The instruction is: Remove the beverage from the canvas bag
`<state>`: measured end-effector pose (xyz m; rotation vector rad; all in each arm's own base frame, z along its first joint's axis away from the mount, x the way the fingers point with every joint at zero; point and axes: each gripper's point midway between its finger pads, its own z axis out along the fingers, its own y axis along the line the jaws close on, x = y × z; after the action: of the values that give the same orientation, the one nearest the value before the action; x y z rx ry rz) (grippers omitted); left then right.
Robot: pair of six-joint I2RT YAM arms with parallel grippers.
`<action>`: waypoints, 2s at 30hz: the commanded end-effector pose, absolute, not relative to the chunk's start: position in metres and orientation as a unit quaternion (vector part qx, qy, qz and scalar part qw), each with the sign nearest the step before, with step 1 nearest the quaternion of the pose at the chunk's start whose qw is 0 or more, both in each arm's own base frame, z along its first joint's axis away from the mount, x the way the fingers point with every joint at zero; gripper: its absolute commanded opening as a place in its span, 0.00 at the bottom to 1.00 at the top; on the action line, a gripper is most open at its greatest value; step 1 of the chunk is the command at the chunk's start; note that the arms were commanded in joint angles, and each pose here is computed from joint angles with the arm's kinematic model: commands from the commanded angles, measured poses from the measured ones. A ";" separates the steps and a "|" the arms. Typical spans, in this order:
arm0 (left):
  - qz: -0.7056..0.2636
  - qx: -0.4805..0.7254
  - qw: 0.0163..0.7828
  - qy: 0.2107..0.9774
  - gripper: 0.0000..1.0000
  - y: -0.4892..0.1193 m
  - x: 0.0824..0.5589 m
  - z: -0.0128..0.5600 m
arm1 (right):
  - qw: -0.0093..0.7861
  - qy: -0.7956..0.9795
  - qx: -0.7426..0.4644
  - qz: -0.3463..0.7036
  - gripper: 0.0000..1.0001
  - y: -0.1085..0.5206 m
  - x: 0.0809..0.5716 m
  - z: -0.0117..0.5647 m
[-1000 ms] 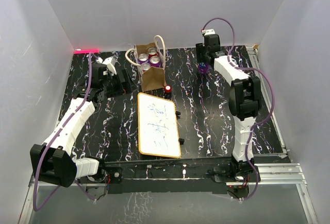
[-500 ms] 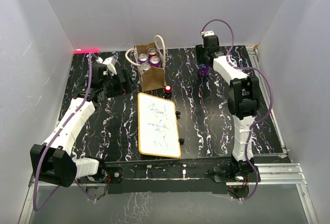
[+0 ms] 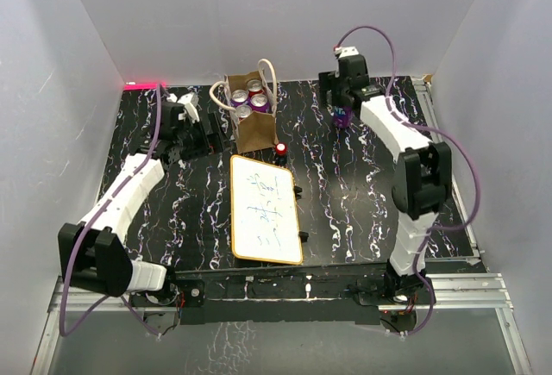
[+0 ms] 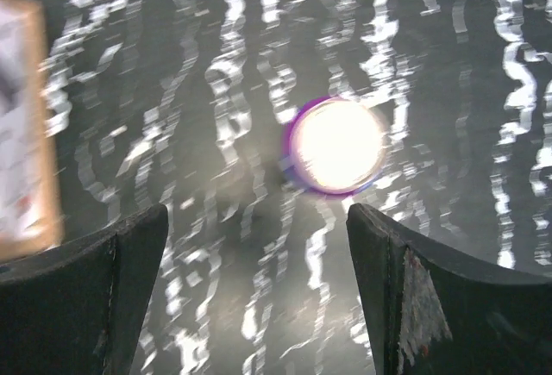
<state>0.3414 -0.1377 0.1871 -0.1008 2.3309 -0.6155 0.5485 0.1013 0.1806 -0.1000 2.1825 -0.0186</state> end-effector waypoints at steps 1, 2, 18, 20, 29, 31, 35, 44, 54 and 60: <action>-0.246 -0.047 0.380 0.891 0.96 -0.141 0.371 0.206 | 0.492 0.860 -0.080 0.109 0.86 0.188 0.493 0.221; -0.249 -0.052 0.377 0.891 0.95 -0.142 0.377 0.206 | 0.493 0.857 -0.085 0.122 0.85 0.199 0.484 0.224; -0.236 -0.059 0.415 0.877 0.79 -0.149 0.467 0.212 | 0.520 0.803 -0.158 0.244 0.50 0.335 0.476 0.281; -0.238 -0.061 0.420 0.874 0.78 -0.150 0.472 0.212 | 0.520 0.803 -0.165 0.240 0.47 0.344 0.484 0.278; -0.236 -0.045 0.420 0.875 0.65 -0.154 0.491 0.207 | 0.529 0.807 -0.166 0.204 0.43 0.362 0.523 0.262; -0.240 -0.041 0.420 0.874 0.65 -0.157 0.492 0.206 | 0.531 0.809 -0.165 0.192 0.44 0.364 0.530 0.255; -0.247 -0.039 0.416 0.874 0.66 -0.159 0.494 0.200 | 0.534 0.817 -0.160 0.149 0.48 0.361 0.545 0.239; -0.265 -0.020 0.395 0.880 0.52 -0.167 0.485 0.182 | 0.546 0.816 -0.174 0.070 0.60 0.353 0.562 0.216; -0.296 0.000 0.380 0.877 0.40 -0.177 0.470 0.169 | 0.556 0.813 -0.164 0.053 0.71 0.357 0.580 0.196; -0.320 0.011 0.369 0.872 0.32 -0.185 0.462 0.164 | 0.559 0.814 -0.154 0.029 0.72 0.353 0.589 0.184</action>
<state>0.4754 -0.1794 0.1568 -0.0191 2.2470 -0.7613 0.5716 0.3571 0.1598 -0.4296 2.0053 0.1085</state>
